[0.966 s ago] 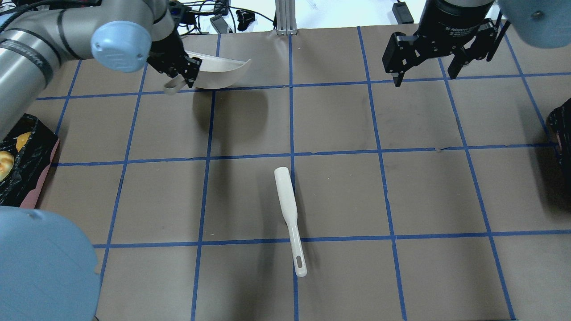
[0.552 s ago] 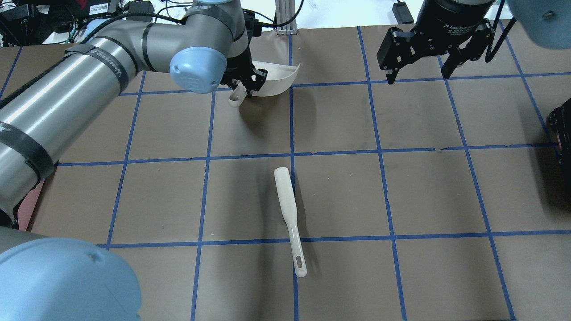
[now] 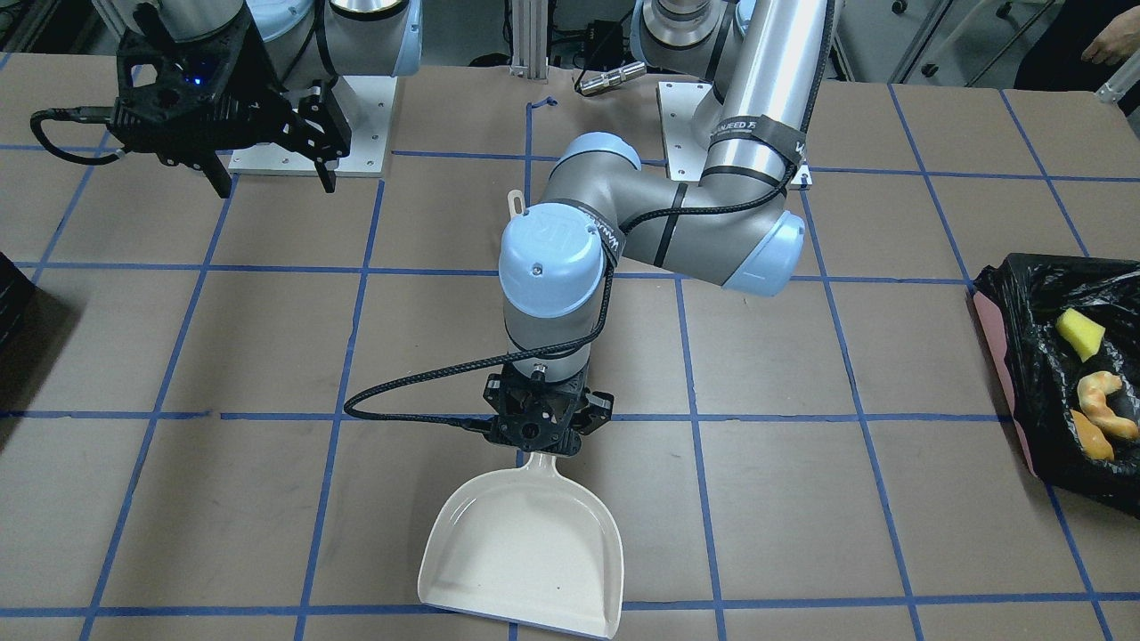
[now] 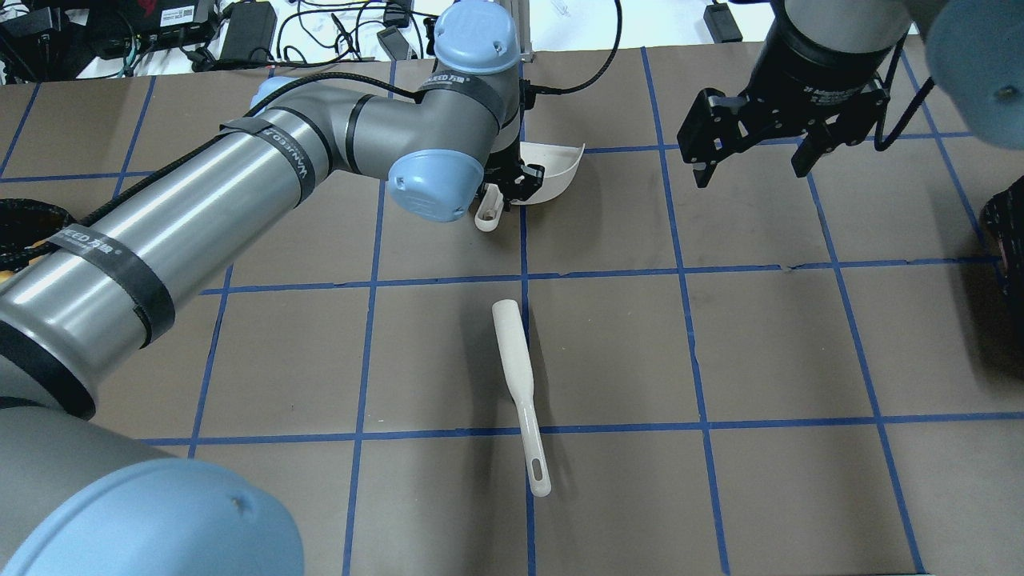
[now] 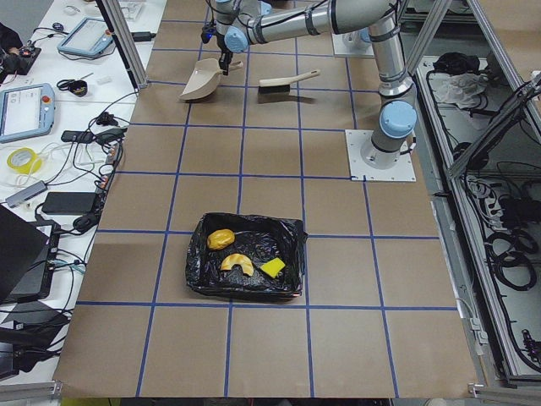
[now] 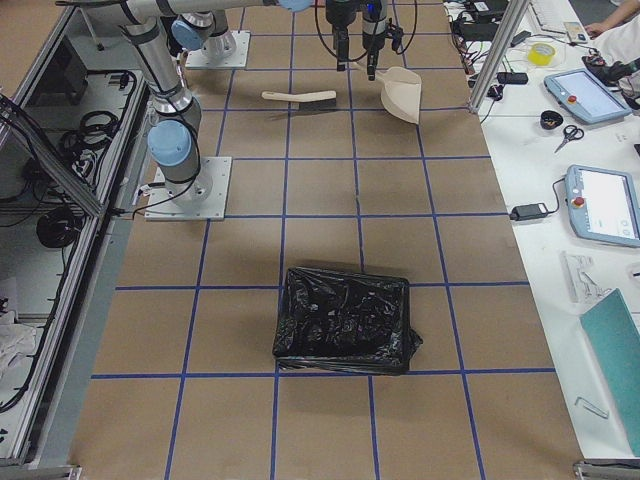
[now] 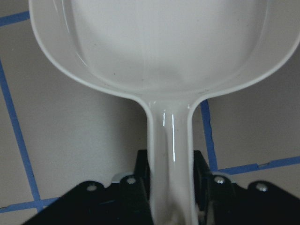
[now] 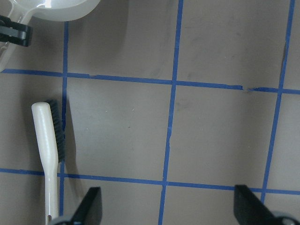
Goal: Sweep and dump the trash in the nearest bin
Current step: 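Set the empty dustpan down with left gripper while right gripper rises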
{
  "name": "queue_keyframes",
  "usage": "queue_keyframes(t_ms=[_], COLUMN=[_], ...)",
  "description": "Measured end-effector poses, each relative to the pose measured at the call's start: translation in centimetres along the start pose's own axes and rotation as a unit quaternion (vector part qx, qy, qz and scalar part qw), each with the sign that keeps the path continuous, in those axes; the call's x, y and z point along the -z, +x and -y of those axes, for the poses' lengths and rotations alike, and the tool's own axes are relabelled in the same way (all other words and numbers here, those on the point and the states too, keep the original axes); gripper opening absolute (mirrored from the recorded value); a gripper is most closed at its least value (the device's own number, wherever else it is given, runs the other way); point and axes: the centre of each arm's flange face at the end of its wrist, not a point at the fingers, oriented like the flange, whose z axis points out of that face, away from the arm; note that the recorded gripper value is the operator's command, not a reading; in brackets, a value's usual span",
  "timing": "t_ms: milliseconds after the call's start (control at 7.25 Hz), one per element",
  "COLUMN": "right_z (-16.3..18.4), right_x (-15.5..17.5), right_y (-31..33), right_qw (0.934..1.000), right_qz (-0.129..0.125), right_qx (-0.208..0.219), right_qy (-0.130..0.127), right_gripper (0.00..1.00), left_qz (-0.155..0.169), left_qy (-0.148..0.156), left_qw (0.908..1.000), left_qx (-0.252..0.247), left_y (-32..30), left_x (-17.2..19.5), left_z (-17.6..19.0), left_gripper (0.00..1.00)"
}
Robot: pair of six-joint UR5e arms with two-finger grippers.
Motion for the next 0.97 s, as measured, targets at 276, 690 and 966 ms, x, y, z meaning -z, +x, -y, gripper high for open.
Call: queue_keyframes(t_ms=[276,690,966], right_z=[-0.9,-1.3,-1.7], right_x=[-0.2,-0.1,-0.1], right_y=[-0.1,-0.2,-0.2], right_qw=[0.9999,0.9999,0.9998], right_qz=[0.002,0.004,0.003], right_qx=[0.012,0.017,0.022], right_qy=[0.0,-0.002,-0.004], right_gripper=[1.0,1.0,1.0], left_qz=[0.002,0.007,0.008], left_qy=[-0.009,-0.007,-0.012], left_qw=[0.9999,0.9999,0.9997], left_qx=[-0.007,0.001,0.021], left_y=[1.0,1.1,1.5], left_x=[-1.0,-2.1,-2.7], left_z=[-1.5,-2.3,-2.7], left_gripper=[0.0,0.0,0.0])
